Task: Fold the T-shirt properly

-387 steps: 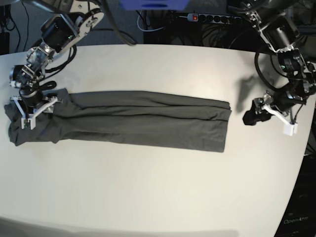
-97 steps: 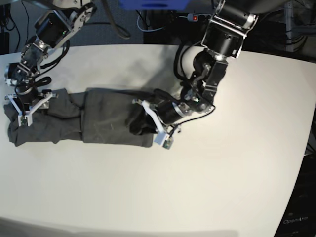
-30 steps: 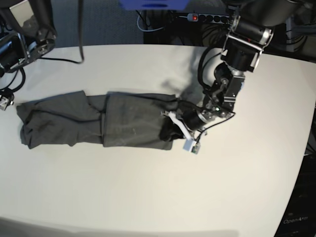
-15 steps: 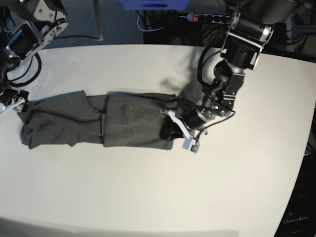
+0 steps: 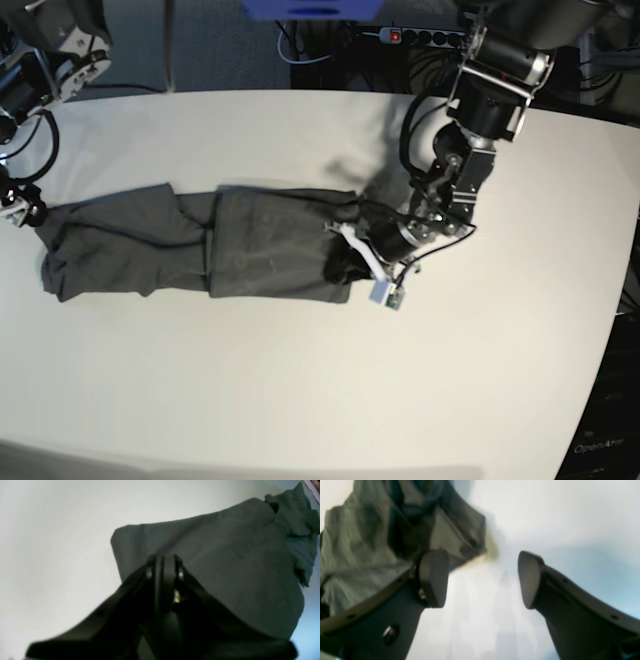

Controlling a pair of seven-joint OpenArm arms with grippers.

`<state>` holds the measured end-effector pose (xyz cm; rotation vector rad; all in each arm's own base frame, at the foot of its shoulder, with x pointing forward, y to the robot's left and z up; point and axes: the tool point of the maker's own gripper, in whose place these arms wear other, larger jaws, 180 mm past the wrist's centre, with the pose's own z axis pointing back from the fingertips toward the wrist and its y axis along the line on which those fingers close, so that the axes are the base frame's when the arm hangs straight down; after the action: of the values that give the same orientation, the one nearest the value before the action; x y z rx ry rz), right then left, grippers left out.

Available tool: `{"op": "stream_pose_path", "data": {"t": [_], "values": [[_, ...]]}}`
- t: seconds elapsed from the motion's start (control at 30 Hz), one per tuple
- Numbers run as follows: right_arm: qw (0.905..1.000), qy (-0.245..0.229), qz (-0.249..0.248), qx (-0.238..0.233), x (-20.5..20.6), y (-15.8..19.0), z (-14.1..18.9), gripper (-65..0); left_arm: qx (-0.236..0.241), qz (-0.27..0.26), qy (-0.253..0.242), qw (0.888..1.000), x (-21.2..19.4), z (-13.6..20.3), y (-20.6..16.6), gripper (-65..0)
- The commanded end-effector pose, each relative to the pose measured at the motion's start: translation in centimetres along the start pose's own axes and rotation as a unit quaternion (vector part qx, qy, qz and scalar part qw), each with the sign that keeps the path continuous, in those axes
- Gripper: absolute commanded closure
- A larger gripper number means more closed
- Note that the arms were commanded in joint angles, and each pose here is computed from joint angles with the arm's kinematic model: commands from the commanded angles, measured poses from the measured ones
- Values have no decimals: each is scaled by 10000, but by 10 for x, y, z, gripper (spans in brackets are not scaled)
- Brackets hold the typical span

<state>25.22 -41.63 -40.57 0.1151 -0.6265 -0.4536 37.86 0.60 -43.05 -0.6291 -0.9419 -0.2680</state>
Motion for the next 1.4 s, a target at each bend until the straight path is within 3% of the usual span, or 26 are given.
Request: {"op": "stream_pose_path", "data": {"t": [0.0,0.17,0.3,0.53,0.63,0.93,1.17,1.37], "values": [[9995,-298,36,44,20,-2,6,-421,78,-102,71,9999,4,0,5,-47],[9988,-437,198,133,22,3,9,-421,73,-102,81,9999,3,0,5,-47],[9956,-713,610,-33,30,4,13,-419,71,-102,92,9999,2,0,5,-47],[9909,-930,904,-351,29,0,8,-418,14,-124,60,9999,4,-2,0,-47],[9798,-1182,1397,-804,35,-10,21,-419,38,-123,85,9999,3,-1,2,-47],[9426,-1830,2425,-1387,34,17,35,-419,452,-485,227,9975,5,25,48,-47],[9265,-1958,2916,-1348,18,48,20,-419,-24,-822,-496,9954,55,30,2,-47],[9179,-2155,3083,-1265,15,59,19,-419,-245,-726,-1103,9909,97,60,-27,-47]]}}
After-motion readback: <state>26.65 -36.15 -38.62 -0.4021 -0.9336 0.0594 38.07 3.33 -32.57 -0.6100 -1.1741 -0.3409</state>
